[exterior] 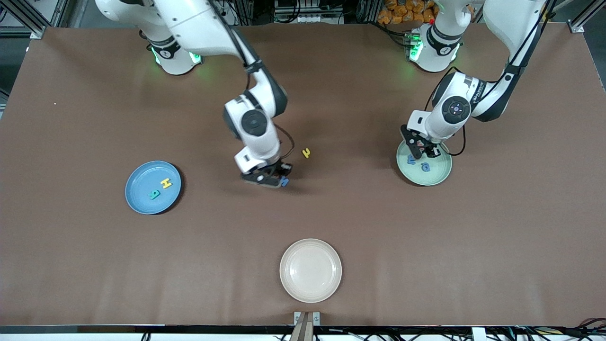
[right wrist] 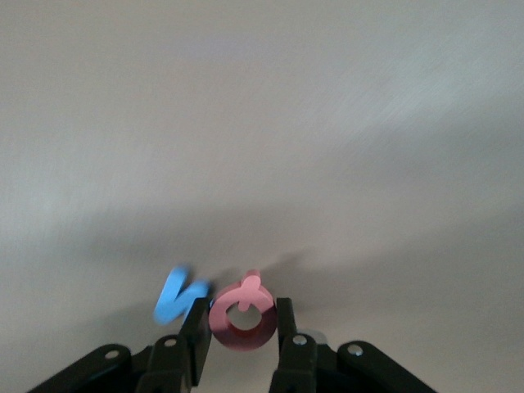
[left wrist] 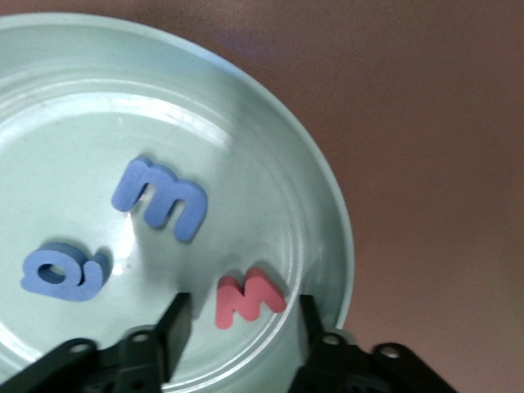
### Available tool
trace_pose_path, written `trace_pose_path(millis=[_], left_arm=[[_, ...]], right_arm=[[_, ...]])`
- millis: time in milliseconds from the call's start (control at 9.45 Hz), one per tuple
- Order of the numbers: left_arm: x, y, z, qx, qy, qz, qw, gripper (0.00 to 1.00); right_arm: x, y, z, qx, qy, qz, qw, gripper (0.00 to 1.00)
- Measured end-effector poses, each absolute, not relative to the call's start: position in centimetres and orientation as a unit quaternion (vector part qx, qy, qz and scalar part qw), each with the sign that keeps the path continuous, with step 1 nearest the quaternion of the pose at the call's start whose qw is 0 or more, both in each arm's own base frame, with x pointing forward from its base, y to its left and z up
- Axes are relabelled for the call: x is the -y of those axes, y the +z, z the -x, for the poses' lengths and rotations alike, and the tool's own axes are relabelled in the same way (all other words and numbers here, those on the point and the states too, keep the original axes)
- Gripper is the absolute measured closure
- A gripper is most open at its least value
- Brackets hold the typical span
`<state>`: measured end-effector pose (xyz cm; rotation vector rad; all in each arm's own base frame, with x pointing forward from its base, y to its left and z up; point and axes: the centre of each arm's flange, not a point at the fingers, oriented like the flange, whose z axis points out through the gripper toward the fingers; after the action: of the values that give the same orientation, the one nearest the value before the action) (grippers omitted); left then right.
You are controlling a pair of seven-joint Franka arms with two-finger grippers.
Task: Sort uppercase to blue plate, lowercase to green plate
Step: 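Release the M on the green plate while the right gripper carries a, then drop the pink a on the blue plate while the left gripper returns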
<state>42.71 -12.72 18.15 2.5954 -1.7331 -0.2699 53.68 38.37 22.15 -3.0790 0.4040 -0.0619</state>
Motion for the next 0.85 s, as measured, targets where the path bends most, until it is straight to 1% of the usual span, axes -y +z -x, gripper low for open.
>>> trace_pose_path(millis=[106,212,318,529,741,847], left_arm=[[12.7,18.6,-43.3,0.536,-0.077,-0.841,0.012,0.18],[12.8,19.6,-44.5,0.513,-0.063,-0.856,0.018,0.04],[13.3,21.0,-46.1,0.484,-0.050,-0.873,0.021,0.00],[17.3,25.1,-49.3,0.409,-0.046,-0.911,0.015,0.00],[24.7,28.7,-50.7,0.332,-0.034,-0.942,0.011,0.00],[27.6,28.9,-51.1,0.306,-0.028,-0.952,0.016,0.00]], right_arm=[[-35.0,24.2,-55.7,-0.129,-0.011,0.992,0.009,0.63],[-31.4,26.2,-57.4,-0.121,-0.001,0.993,0.001,0.63],[-27.9,27.7,-58.7,-0.110,0.006,0.994,-0.007,0.63],[-20.6,27.9,-60.2,-0.078,0.015,0.996,-0.031,0.63],[-13.1,27.1,-60.7,-0.042,0.028,0.997,-0.054,0.63],[-10.1,27.1,-60.6,-0.027,0.036,0.997,-0.061,0.63]])
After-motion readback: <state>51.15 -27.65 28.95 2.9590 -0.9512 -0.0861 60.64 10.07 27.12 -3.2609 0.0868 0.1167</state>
